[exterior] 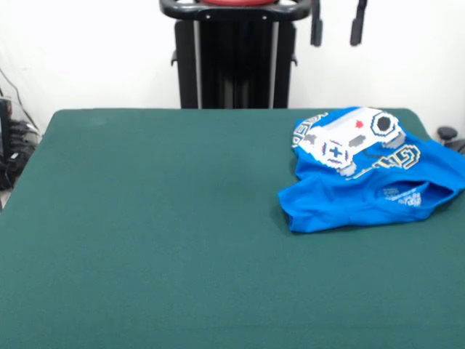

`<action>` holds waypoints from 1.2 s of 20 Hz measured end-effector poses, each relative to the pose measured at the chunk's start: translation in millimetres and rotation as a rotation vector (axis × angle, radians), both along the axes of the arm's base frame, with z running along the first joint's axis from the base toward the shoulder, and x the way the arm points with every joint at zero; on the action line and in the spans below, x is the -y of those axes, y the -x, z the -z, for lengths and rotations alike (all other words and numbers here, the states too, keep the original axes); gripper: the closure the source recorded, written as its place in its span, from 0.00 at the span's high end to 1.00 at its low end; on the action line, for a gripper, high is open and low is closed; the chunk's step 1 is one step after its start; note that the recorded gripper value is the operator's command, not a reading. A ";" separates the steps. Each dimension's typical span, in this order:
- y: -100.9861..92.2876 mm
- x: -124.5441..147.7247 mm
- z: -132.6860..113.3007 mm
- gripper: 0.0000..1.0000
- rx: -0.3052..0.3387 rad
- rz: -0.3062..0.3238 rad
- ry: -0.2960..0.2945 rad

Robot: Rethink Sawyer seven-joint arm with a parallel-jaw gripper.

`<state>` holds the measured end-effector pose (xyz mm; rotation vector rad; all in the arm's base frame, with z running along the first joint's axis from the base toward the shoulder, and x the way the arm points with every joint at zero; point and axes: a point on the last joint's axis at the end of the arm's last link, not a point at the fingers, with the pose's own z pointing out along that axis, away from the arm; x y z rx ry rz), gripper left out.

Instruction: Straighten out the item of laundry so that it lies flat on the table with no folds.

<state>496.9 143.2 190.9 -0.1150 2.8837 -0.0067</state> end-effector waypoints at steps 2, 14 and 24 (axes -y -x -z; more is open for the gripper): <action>-3.5 0.3 13.5 1.00 0.014 0.012 -0.002; -5.0 -9.0 108.5 1.00 -0.012 0.084 -0.011; -11.5 3.5 132.4 1.00 -0.022 0.147 -0.012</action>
